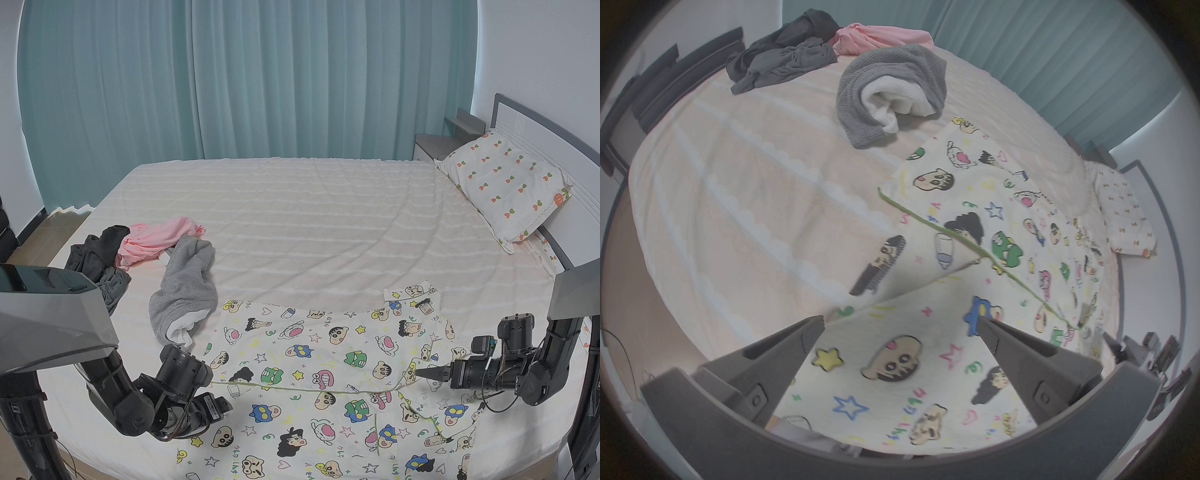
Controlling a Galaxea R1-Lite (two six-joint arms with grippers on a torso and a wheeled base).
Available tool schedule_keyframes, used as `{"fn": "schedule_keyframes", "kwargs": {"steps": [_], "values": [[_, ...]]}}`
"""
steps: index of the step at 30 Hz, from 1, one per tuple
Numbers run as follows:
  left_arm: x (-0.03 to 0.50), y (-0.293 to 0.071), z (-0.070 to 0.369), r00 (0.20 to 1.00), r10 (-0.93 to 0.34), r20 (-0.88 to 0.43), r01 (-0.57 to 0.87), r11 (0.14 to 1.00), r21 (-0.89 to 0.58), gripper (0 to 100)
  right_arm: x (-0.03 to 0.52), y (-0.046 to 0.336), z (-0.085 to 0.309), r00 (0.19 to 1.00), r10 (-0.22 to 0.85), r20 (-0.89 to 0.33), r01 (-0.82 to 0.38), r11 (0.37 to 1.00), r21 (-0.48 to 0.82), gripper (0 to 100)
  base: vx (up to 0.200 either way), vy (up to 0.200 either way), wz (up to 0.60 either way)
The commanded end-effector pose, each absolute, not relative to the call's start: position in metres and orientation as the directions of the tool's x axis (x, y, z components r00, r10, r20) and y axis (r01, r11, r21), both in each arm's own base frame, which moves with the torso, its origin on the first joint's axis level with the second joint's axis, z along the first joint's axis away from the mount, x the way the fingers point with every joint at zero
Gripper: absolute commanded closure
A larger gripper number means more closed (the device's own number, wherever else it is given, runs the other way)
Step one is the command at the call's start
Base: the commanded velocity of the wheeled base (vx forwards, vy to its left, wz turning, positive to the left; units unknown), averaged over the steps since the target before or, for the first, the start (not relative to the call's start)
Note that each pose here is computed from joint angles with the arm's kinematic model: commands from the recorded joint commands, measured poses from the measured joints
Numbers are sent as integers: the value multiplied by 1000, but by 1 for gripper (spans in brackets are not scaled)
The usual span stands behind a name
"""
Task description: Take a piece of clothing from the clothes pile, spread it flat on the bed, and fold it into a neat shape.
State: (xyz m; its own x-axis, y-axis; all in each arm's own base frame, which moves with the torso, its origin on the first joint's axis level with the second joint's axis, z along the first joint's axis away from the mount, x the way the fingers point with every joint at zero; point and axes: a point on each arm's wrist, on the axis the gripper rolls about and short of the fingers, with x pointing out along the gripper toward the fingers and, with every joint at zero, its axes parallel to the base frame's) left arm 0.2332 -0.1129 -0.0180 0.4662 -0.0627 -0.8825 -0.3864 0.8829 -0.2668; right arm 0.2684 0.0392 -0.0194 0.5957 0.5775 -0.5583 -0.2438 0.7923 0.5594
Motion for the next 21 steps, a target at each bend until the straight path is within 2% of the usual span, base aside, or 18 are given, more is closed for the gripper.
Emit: {"fn": "schedule_keyframes", "kwargs": {"steps": [1, 8, 14, 21], "values": [[239, -110, -44, 454, -11, -891, -379, 903, -204, 0, 269, 39, -19, 603, 579, -549, -251, 791, 558, 0, 0, 0, 0], [239, -113, -45, 477, -25, -879, -338, 917, -210, 0, 269, 39, -18, 607, 579, -544, -255, 790, 557, 0, 0, 0, 0], [224, -135, -50, 473, -17, -881, -275, 947, -166, 0, 268, 39, -18, 608, 579, -543, -256, 790, 557, 0, 0, 0, 0], [213, -160, -35, 512, -97, -853, -253, 932, -258, 0, 268, 39, -18, 608, 579, -543, -256, 790, 557, 0, 0, 0, 0]]}}
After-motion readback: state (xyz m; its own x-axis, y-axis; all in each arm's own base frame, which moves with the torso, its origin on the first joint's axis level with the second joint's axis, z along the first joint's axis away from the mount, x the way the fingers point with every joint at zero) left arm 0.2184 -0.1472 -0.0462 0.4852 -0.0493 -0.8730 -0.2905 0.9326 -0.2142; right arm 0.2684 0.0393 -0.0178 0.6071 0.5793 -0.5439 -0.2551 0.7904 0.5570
